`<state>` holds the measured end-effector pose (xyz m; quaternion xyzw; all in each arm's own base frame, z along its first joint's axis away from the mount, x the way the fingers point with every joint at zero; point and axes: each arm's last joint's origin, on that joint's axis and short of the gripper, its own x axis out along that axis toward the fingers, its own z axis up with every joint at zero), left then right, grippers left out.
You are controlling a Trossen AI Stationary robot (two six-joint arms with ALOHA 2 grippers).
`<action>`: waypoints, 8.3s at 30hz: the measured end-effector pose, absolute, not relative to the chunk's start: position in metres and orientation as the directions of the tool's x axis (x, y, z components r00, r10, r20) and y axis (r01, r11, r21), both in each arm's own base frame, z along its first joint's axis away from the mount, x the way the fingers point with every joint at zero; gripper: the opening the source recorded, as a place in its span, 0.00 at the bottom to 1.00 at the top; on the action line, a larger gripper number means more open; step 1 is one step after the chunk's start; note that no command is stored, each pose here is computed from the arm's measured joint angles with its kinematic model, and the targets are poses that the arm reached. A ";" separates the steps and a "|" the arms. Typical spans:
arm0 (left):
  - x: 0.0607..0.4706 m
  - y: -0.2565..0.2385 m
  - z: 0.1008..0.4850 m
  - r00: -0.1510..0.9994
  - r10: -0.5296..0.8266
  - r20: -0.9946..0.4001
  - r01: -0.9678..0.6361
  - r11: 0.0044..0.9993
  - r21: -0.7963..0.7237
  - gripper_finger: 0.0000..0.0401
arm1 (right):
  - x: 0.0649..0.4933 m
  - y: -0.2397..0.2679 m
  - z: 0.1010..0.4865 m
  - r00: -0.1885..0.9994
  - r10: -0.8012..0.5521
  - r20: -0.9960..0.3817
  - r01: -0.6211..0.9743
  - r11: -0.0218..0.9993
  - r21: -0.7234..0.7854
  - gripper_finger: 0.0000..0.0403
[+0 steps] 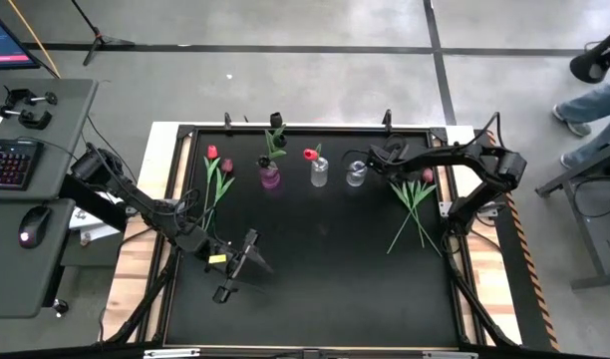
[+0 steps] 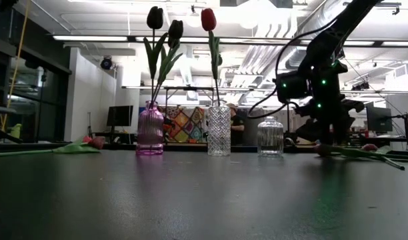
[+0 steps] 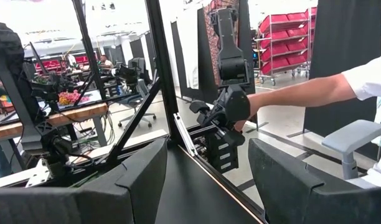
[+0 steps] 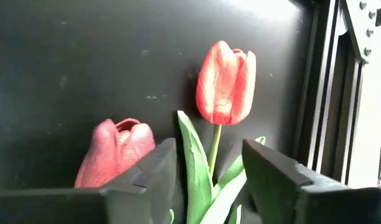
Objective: Sort flowers into vase by color
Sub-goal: Put the right pink tulip into the left transparent vase, then put the pink tulip into the left transparent vase
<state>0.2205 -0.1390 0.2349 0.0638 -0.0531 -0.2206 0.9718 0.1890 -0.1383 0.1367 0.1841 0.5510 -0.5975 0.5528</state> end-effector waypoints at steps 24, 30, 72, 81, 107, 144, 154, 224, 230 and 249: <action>0.220 -0.139 0.235 0.897 -0.436 0.074 0.426 0.896 0.122 0.53 | 0.176 -0.146 0.130 -0.289 -0.330 -0.899 0.915 0.182 -0.361 0.28; 0.220 -0.139 0.235 0.897 -0.436 0.074 0.426 0.896 0.122 0.53 | 0.169 -0.140 0.118 -0.279 -0.333 -0.901 0.916 0.190 -0.354 0.21; 0.220 -0.139 0.235 0.897 -0.436 0.075 0.426 0.896 0.123 0.53 | 0.163 -0.089 0.258 0.378 -0.798 -0.469 0.925 0.349 0.152 0.00; 0.220 -0.139 0.235 0.897 -0.436 0.075 0.426 0.896 0.123 0.53 | 0.180 -0.074 0.298 0.618 -0.772 -0.145 0.774 0.566 0.286 0.00; 0.220 -0.139 0.235 0.898 -0.434 0.077 0.423 0.898 0.123 0.53 | 0.244 -0.056 0.324 0.703 -0.509 0.497 0.521 0.844 0.126 0.00; 0.222 -0.137 0.235 0.909 -0.410 0.074 0.400 0.908 0.123 0.53 | 0.263 -0.078 0.301 0.677 -0.502 0.538 0.545 0.833 0.092 0.00; 0.222 -0.137 0.235 0.909 -0.410 0.075 0.400 0.908 0.122 0.53 | 0.269 -0.079 0.290 0.739 -0.519 0.429 0.524 0.844 0.119 0.00; 0.261 -0.139 0.237 0.715 0.339 -0.612 -0.305 0.938 0.163 0.53 | 0.218 -0.020 0.254 0.778 -0.468 -0.419 0.482 0.872 -0.080 0.82; 0.238 -0.108 0.239 0.384 0.541 -0.748 -0.555 0.783 0.281 0.53 | 0.217 -0.019 0.253 0.768 -0.469 -0.436 0.488 0.869 -0.076 0.82; 0.211 0.033 0.198 -0.266 0.460 -0.847 -0.750 0.453 0.482 0.53 | 0.220 -0.020 0.241 0.728 -0.468 -0.501 0.493 0.865 -0.091 0.82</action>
